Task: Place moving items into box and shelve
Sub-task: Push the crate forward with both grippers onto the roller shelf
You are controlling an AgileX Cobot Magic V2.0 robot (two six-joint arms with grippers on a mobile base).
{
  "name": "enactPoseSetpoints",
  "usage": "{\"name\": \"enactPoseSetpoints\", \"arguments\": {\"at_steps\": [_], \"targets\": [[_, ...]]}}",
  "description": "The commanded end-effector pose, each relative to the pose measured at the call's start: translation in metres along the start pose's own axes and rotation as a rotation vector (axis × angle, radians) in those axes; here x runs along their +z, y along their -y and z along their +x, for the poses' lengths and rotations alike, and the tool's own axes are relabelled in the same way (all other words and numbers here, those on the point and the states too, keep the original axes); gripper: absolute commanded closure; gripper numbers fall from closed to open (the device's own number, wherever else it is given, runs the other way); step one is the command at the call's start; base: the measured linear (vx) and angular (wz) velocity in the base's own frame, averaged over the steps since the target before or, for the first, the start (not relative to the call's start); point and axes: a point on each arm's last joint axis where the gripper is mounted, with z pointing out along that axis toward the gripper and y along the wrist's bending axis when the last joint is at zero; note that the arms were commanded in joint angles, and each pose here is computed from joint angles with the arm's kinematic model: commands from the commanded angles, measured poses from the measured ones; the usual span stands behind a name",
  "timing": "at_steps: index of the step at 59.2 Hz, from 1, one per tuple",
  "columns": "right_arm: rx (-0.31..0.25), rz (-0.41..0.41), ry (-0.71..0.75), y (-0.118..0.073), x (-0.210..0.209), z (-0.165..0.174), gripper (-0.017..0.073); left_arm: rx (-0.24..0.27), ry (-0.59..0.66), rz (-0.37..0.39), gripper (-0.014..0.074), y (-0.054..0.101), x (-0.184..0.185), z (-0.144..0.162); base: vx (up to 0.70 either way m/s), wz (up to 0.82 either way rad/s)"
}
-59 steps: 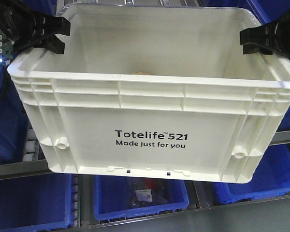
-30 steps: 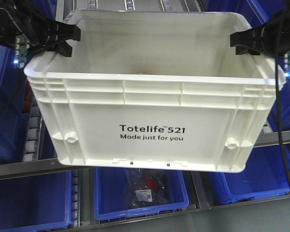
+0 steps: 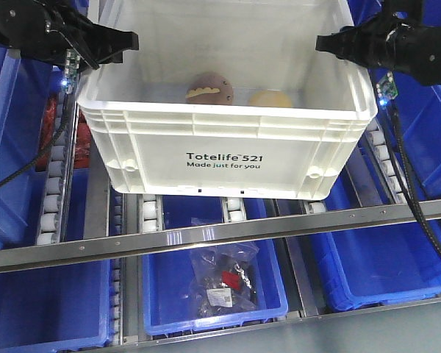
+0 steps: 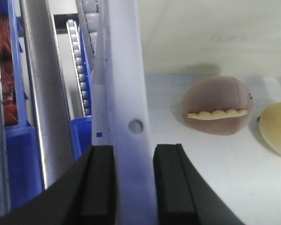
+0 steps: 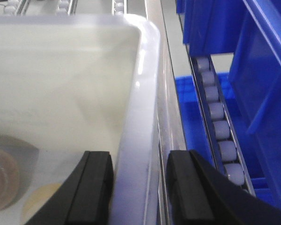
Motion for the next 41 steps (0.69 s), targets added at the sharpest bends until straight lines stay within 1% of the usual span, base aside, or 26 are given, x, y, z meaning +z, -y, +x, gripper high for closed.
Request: {"name": "enactPoseSetpoints", "arguments": {"at_steps": [1,5,8,13,14,15,18,19,22,23,26,30,34,38,41], "targets": [[0.012,-0.047,0.155,-0.021,-0.006,-0.023,0.0564,-0.258,0.07,0.237,0.0546,0.049,0.004,-0.005,0.0,0.0],[-0.015,-0.056,0.156,-0.027,-0.005,-0.022,0.0562,-0.27,0.019,0.251,0.0516,0.056,0.014,0.003,0.0,0.01],[-0.026,-0.058,0.156,-0.028,-0.005,-0.021,0.0562,-0.261,-0.009,0.256,0.0492,0.062,0.02,0.009,0.0,0.01],[-0.026,-0.059,0.141,-0.028,-0.006,-0.021,0.0559,-0.235,-0.052,0.276,0.0441,0.08,0.03,0.022,0.0,0.01],[-0.026,-0.059,0.135,-0.028,-0.006,-0.02,0.0558,-0.232,-0.056,0.277,0.0436,0.081,0.031,0.023,0.0,0.0],[-0.027,-0.06,0.129,-0.028,-0.006,-0.02,0.0556,-0.22,-0.065,0.283,0.0418,0.087,0.032,0.026,0.0,0.0],[-0.026,-0.061,0.114,-0.028,-0.007,-0.019,0.0543,-0.186,-0.073,0.296,0.0382,0.096,0.034,0.032,0.0,0.01],[-0.027,-0.061,0.098,-0.028,-0.007,-0.018,0.0536,-0.152,-0.074,0.303,0.0358,0.1,0.035,0.034,0.0,0.03],[-0.028,-0.061,0.077,-0.028,-0.008,-0.017,0.0507,-0.089,-0.072,0.314,0.0314,0.106,0.034,0.037,0.0,0.04],[-0.028,-0.06,0.075,-0.027,-0.009,-0.017,0.0498,-0.078,-0.067,0.315,0.0301,0.106,0.034,0.037,0.0,0.05],[-0.038,-0.058,0.06,-0.026,-0.01,-0.016,0.0452,-0.035,-0.058,0.321,0.025,0.109,0.034,0.038,0.0,0.06],[-0.048,-0.059,0.048,-0.027,-0.013,-0.017,0.0384,0.0,-0.048,0.323,0.0195,0.109,0.031,0.036,0.0,0.08],[-0.049,-0.06,0.025,-0.027,-0.016,-0.017,0.0286,0.049,-0.032,0.322,0.0139,0.109,0.027,0.034,0.01,0.1],[-0.049,-0.061,0.008,-0.027,-0.019,-0.017,0.0169,0.109,-0.005,0.31,0.0093,0.108,0.022,0.031,0.01,0.1],[-0.05,-0.062,-0.007,-0.027,-0.022,-0.017,0.0083,0.138,0.018,0.303,0.0071,0.108,0.015,0.027,0.01,0.08]]}}
